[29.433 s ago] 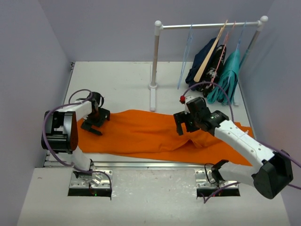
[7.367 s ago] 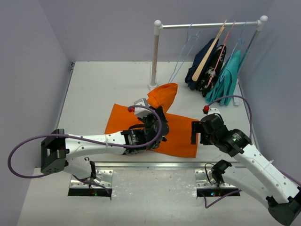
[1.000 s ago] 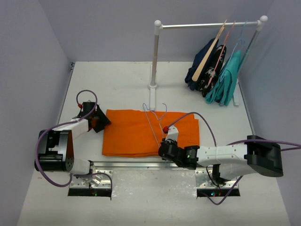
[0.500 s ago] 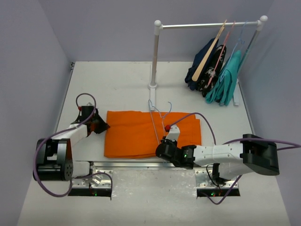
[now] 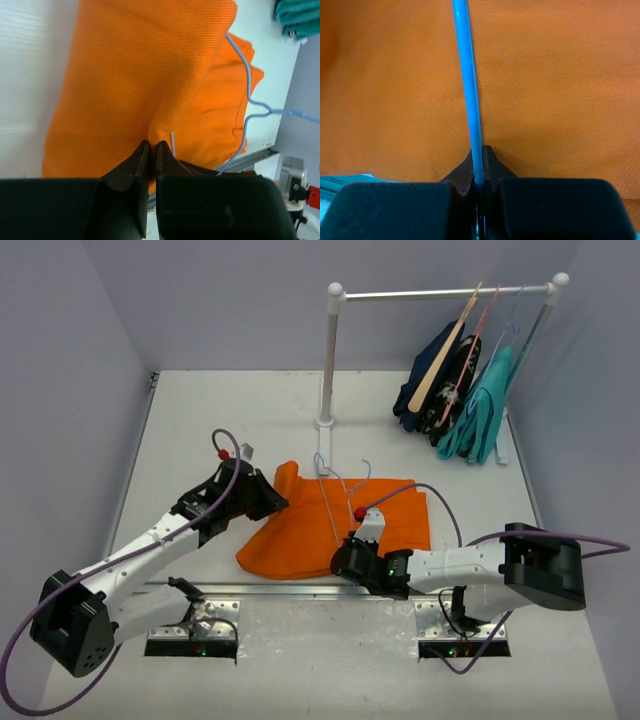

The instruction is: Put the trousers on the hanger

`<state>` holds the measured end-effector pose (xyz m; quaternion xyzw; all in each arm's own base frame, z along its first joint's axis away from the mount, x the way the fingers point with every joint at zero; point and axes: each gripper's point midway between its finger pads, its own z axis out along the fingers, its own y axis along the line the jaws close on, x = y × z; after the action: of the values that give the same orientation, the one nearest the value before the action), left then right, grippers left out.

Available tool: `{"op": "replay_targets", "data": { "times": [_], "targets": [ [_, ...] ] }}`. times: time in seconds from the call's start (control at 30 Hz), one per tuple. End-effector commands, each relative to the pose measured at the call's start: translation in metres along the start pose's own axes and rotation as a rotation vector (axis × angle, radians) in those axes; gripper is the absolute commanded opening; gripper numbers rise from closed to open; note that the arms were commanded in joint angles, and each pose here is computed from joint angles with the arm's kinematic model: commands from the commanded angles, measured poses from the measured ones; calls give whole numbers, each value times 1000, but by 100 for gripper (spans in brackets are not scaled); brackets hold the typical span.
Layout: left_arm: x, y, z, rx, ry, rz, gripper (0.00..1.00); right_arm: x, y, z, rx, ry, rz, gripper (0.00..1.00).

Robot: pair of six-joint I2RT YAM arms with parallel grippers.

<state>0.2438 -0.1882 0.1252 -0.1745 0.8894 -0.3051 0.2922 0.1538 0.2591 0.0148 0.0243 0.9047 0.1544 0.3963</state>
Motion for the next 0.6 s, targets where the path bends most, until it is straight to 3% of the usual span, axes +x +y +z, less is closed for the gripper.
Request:
{"op": "replay_targets", "data": {
  "times": [0.0,0.3,0.57],
  "targets": [
    [17,-45,4,87,4,-50,0,-12,-19,-1,43,-64,75,0],
    [73,-74,71,55,172,-63,0,-25,-41,-9,28,-153,57,0],
    [68,-110,112,69,203,-48,0,-17,-43,-10,-27,-140,-27,0]
  ]
}}
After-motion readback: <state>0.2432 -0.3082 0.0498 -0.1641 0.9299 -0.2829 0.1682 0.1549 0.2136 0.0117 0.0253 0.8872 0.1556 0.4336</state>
